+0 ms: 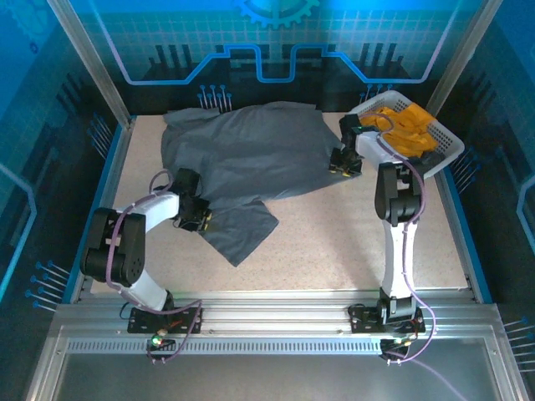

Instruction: Fold and stack the t-shirts

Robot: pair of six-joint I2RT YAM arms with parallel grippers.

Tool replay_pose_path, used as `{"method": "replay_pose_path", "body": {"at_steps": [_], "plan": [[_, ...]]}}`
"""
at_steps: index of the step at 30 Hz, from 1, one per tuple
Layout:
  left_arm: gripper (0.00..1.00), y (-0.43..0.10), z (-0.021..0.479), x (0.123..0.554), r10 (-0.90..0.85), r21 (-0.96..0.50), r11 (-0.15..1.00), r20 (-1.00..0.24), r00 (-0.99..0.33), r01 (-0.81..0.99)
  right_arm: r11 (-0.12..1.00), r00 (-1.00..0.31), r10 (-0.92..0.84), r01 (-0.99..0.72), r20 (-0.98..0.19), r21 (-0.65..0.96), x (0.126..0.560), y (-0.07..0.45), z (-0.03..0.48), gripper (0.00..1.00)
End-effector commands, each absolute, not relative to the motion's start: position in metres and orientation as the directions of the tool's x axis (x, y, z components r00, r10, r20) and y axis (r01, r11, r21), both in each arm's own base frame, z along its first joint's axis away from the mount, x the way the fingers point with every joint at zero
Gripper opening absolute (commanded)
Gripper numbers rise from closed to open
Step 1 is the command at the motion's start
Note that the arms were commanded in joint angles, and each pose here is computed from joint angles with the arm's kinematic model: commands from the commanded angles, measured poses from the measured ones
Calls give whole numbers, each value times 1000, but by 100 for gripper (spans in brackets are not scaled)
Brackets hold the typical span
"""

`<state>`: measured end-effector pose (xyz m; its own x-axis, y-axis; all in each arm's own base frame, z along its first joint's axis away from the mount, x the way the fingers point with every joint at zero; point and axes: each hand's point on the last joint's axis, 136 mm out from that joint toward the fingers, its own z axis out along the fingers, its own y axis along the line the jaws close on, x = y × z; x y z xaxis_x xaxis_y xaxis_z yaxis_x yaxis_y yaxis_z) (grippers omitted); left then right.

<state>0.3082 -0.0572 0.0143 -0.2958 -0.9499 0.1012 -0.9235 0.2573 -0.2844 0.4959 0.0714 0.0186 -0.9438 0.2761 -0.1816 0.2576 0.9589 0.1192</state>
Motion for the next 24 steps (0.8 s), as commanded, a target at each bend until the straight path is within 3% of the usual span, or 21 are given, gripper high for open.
{"method": "replay_pose_path", "body": {"at_steps": [1, 7, 19, 24], "plan": [[23, -37, 10, 276, -964, -198, 233, 83, -253, -952, 981, -981, 192, 192, -8, 9, 454, 79, 2, 37], [23, -8, 3, 245, -975, -176, 179, 104, -199, -968, 985, -985, 164, 162, 47, -56, 417, 83, 8, 37], [24, 7, 5, 241, -963, -140, 245, 78, -258, -959, 959, -956, 278, 271, 94, -77, 307, 72, 12, 36], [24, 10, 8, 238, -961, -138, 258, 62, -268, -956, 952, -950, 305, 303, 70, -40, 297, 74, 17, 37]]}}
